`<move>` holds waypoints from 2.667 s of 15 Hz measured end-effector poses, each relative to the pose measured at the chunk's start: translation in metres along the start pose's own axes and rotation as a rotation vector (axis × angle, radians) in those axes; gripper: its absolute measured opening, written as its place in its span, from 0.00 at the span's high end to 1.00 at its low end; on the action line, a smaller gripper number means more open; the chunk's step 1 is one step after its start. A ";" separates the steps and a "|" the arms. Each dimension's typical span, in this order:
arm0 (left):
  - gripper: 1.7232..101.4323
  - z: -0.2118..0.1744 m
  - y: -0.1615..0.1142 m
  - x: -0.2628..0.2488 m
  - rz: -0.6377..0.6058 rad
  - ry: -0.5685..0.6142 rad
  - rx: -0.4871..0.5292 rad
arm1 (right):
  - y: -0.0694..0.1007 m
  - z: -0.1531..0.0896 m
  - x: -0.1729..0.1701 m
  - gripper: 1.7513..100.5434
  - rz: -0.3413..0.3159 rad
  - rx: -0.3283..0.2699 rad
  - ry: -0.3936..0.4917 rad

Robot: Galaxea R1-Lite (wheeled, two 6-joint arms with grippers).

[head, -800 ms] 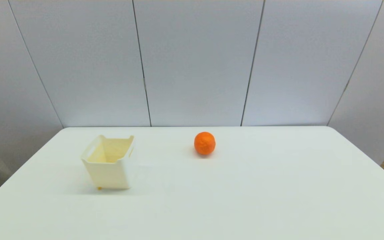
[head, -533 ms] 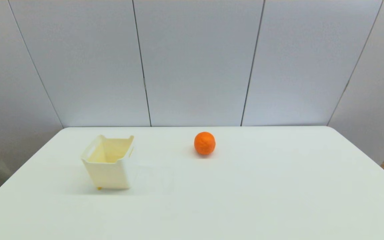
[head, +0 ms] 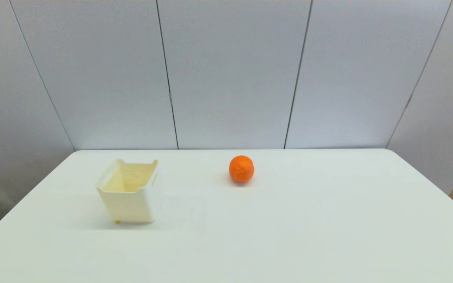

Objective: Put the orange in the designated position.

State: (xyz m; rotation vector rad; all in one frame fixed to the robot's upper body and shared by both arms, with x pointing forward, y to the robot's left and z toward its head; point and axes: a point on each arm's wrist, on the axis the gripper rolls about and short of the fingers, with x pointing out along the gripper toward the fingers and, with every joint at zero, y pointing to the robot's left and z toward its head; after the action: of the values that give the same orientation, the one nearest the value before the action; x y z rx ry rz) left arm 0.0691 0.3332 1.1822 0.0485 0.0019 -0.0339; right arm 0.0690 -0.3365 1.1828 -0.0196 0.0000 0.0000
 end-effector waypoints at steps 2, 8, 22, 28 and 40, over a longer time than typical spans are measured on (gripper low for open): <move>0.04 0.000 0.000 0.000 0.000 0.000 0.000 | 0.000 0.000 0.000 0.03 0.000 0.000 0.000; 0.04 0.000 0.000 0.000 -0.001 0.000 0.002 | 0.000 0.000 0.000 0.03 0.000 0.000 0.000; 0.04 0.069 0.003 -0.014 0.017 -0.080 0.025 | 0.000 0.000 0.000 0.03 0.000 0.000 0.000; 0.04 0.185 0.009 0.008 -0.016 -0.126 0.043 | 0.000 0.000 0.000 0.03 0.000 0.001 0.000; 0.04 0.306 -0.024 0.251 -0.362 0.012 0.088 | 0.000 0.000 0.000 0.03 0.000 0.000 0.000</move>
State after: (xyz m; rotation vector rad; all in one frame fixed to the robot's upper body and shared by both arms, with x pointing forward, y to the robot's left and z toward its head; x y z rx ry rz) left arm 0.3194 0.2864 1.4859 0.1357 0.0212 -0.3960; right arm 0.0690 -0.3365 1.1828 -0.0191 0.0000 0.0000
